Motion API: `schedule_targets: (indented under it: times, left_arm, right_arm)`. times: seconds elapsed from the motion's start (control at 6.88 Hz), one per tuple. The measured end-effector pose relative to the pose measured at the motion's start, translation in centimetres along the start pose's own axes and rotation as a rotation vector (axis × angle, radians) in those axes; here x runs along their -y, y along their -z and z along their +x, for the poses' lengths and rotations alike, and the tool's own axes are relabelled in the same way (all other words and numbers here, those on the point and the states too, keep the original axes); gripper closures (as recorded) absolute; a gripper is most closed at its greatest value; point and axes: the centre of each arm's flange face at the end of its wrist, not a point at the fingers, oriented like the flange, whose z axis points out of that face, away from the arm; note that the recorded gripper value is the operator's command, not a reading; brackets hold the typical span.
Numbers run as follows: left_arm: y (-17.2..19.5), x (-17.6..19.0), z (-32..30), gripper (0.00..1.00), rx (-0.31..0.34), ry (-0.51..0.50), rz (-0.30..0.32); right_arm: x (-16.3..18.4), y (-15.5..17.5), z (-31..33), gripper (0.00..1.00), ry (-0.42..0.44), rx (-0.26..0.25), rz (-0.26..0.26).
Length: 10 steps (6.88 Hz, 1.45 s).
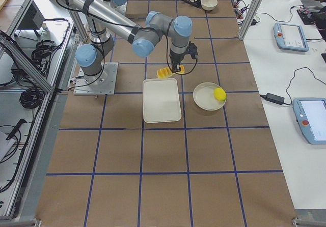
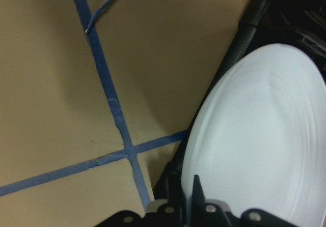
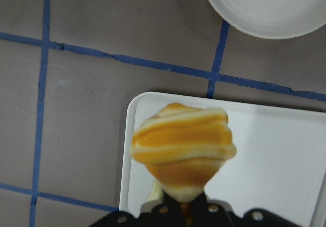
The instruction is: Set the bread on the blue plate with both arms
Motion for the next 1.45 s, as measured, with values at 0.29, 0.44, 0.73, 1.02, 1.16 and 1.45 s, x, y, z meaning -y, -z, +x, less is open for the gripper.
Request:
schedule_targets:
  times: [0.29, 0.44, 0.73, 1.02, 1.16, 1.45]
  left_arm:
    - [2.7, -1.9, 2.0, 0.92, -0.003, -0.009, -0.027]
    - [3.9, -2.9, 3.3, 0.92, -0.001, -0.012, -0.044]
    - [4.6, -4.9, 6.4, 0.92, -0.013, -0.017, -0.064]
    - [4.6, -8.1, 11.7, 0.92, -0.019, -0.005, -0.068]
    - [3.8, -8.6, 14.8, 0.91, -0.031, 0.006, -0.068]
    - [2.2, -5.4, 22.8, 0.91, -0.068, -0.002, -0.045]
  right_arm:
    - [1.5, 7.8, -7.9, 0.95, -0.046, -0.042, -0.023]
    - [2.3, 10.9, -13.0, 0.96, -0.084, -0.055, -0.036]
    - [3.7, 13.6, -22.0, 0.99, -0.131, -0.07, -0.044]
    - [4.2, 14.2, -25.7, 1.0, -0.14, -0.077, -0.066]
    - [4.2, 14.2, -26.1, 1.0, -0.136, -0.08, -0.084]
    - [4.0, 14.1, -26.2, 0.99, -0.131, -0.082, -0.109]
